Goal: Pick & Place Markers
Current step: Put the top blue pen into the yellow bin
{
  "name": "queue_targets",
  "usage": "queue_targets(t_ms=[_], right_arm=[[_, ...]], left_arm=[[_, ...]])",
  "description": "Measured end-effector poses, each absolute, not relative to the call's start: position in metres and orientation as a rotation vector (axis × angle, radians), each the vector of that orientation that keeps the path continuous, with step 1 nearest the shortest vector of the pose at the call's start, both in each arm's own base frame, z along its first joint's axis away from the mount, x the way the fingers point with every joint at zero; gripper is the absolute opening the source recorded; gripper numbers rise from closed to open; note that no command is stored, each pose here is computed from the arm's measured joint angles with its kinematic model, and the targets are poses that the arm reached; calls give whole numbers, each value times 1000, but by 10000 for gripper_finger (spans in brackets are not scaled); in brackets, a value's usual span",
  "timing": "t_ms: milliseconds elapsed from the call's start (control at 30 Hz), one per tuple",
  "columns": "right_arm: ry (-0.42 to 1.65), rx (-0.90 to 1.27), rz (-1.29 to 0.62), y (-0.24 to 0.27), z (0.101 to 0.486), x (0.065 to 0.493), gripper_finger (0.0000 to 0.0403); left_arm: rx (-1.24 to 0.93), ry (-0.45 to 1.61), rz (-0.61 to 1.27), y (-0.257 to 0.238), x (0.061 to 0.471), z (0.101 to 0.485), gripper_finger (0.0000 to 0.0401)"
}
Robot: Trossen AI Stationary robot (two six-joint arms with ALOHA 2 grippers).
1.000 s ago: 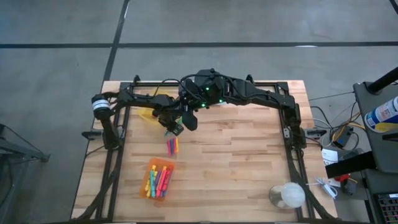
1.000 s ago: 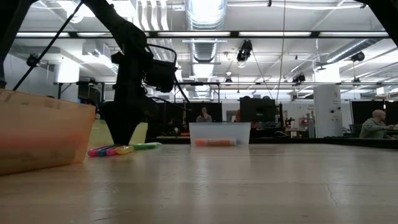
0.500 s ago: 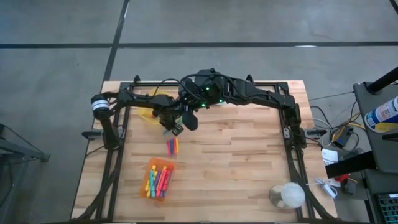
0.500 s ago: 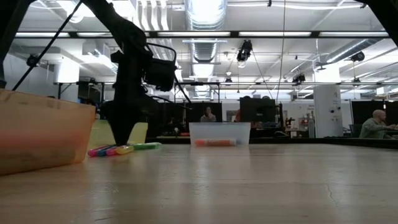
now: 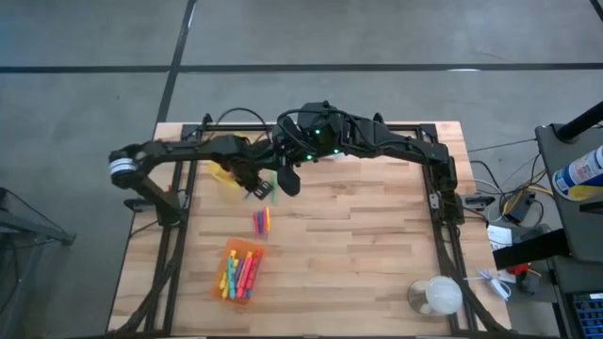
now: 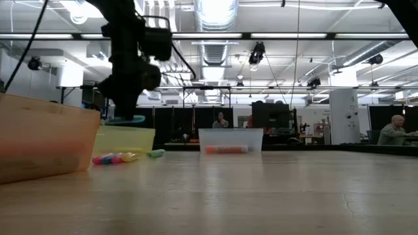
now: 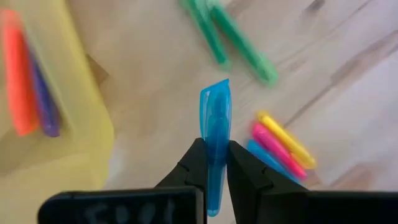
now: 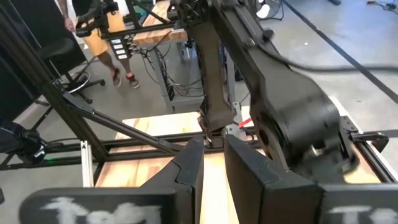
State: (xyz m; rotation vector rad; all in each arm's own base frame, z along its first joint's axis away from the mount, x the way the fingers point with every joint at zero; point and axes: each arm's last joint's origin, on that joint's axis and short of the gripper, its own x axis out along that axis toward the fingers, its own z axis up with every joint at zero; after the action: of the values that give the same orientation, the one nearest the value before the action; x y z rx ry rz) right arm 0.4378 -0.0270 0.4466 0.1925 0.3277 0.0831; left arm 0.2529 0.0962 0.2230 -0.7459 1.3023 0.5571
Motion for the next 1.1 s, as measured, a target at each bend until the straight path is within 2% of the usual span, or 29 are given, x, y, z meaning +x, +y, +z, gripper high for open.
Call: queue_targets(t_ms=[133,267,467,733,967,1100], right_arm=[[323,193,81,-28,447,438,59],[319,192,80,-29,448,438,59],[316,188,81,-29,448,438,61],[314,184,81,-29,448,438,58],[312,176,83,-29,449,437,63],[312,174,84,-29,449,437,62]], left_arm=[[-718,1208,603,97,241,244,32],[-678,1149,742,106,223,260,32],[-719,1122,865,132,199,266,32],[-737,1176,911,169,187,249,32],[-783,1290,845,187,196,218,33],[-797,1327,845,192,201,205,50]])
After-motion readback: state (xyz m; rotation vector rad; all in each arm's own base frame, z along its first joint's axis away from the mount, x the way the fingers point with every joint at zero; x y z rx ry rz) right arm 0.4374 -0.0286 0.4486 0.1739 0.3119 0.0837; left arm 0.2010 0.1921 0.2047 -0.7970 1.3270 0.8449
